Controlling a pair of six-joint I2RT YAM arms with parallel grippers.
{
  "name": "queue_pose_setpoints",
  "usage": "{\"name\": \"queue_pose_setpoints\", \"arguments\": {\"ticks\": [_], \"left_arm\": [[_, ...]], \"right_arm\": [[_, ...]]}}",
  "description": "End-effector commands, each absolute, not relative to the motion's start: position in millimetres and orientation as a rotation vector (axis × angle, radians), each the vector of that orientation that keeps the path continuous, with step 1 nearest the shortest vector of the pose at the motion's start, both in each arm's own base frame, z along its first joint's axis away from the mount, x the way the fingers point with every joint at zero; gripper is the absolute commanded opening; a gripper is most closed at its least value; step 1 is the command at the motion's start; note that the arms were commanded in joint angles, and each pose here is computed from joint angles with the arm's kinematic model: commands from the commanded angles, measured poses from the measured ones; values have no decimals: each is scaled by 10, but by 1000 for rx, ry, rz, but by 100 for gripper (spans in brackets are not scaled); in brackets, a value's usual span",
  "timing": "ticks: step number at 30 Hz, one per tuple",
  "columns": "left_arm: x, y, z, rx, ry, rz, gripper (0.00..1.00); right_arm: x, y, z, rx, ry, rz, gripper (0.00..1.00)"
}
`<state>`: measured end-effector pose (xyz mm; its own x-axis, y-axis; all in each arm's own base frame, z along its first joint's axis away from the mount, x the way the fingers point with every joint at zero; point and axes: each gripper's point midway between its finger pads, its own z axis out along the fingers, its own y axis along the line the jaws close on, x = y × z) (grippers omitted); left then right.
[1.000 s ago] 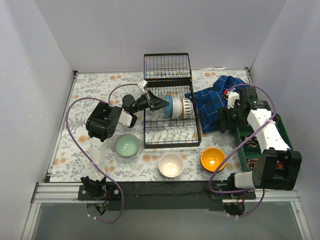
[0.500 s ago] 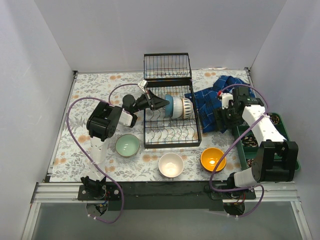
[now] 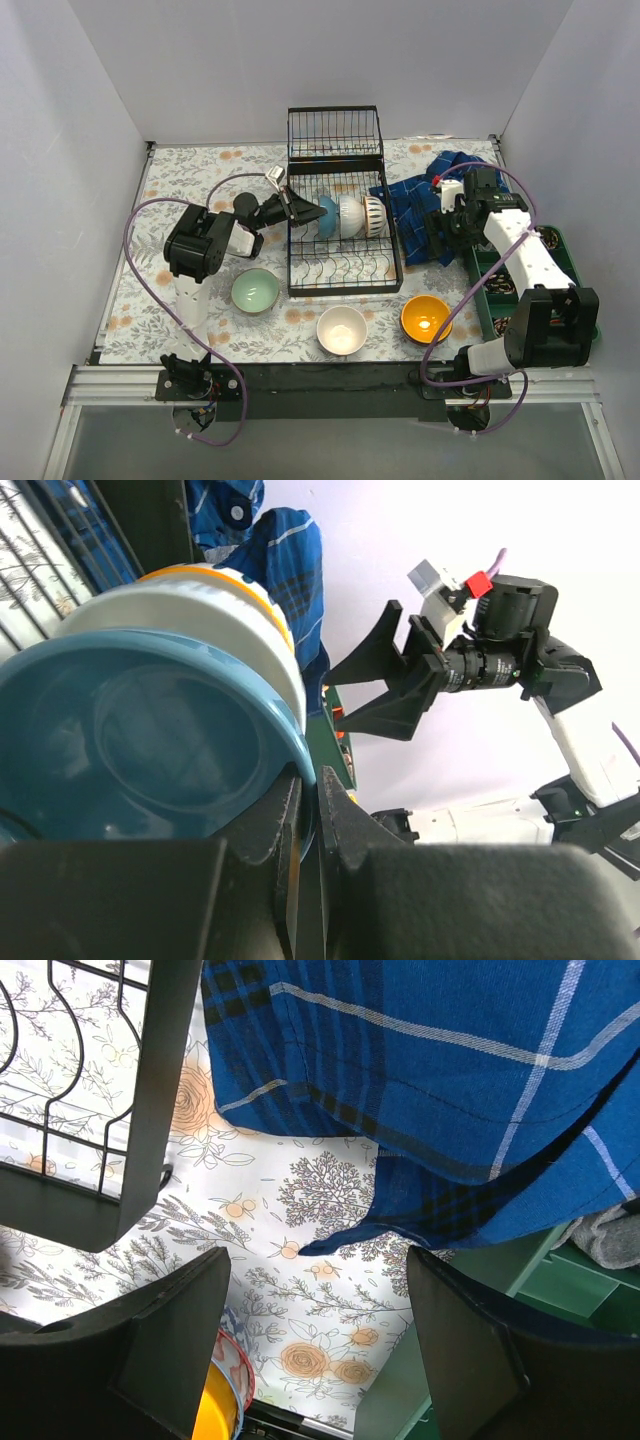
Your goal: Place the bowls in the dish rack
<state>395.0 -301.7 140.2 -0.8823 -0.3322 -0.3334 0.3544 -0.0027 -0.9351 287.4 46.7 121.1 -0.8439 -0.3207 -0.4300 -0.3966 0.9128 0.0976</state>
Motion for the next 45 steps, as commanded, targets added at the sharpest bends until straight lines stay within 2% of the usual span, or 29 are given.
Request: {"name": "queue_pose_setpoints", "arguments": {"ticks": [1,2,3,5,6,9,10,17,20,25,27,29,34,36,39,42,43,45], "left_arm": [[3836,-3004,1447,13,1855,-1960,0],[3839,-3005,1442,6,1869,-1955,0],[3846,-3007,1451,8,1873,-1949,4],[3861,-3015,1405,11,1910,-1927,14],[3856,-3014,1450,29,1908,-1917,25],[3886,-3002,1468,39,1949,-1840,38],[3881,-2990,1359,-14,2029,-1814,40],[3861,-2841,1446,45,2111,-1585,56],[3907,-2725,1336,79,2211,-1394,64],[3834,-2559,1158,217,2335,-1192,66],[3888,-2476,1264,246,2323,-1094,66],[3876,-2233,1230,279,2390,-889,66],[3501,-1645,1489,444,2379,-572,68],[3334,-1442,1474,600,2333,-444,68],[3011,-1329,1738,848,2180,-375,69],[2479,-1365,1775,1132,2085,-475,71],[2121,-1394,1676,1234,2120,-605,71],[1763,-1313,1553,1396,2112,-653,71]], "right_arm": [[2896,529,1346,-536,2595,279,80],[2894,534,1359,-536,2591,279,80],[2886,534,1362,-535,2589,282,80],[2875,542,1371,-534,2582,287,80],[2863,544,1358,-533,2581,289,80],[2848,564,1369,-528,2569,303,80],[2845,574,1387,-529,2561,306,80],[2864,602,1486,-526,2522,319,80],[2868,612,1529,-522,2506,323,81],[2826,626,1564,-523,2484,330,81],[2801,625,1569,-521,2481,330,81],[2786,627,1624,-512,2464,328,81],[2703,640,1678,-505,2438,336,81],[2672,651,1674,-508,2430,344,81],[2612,643,1650,-506,2421,341,82],[2567,641,1632,-506,2415,339,82],[2555,641,1629,-508,2412,337,82],[2523,652,1605,-505,2418,351,82]]}}
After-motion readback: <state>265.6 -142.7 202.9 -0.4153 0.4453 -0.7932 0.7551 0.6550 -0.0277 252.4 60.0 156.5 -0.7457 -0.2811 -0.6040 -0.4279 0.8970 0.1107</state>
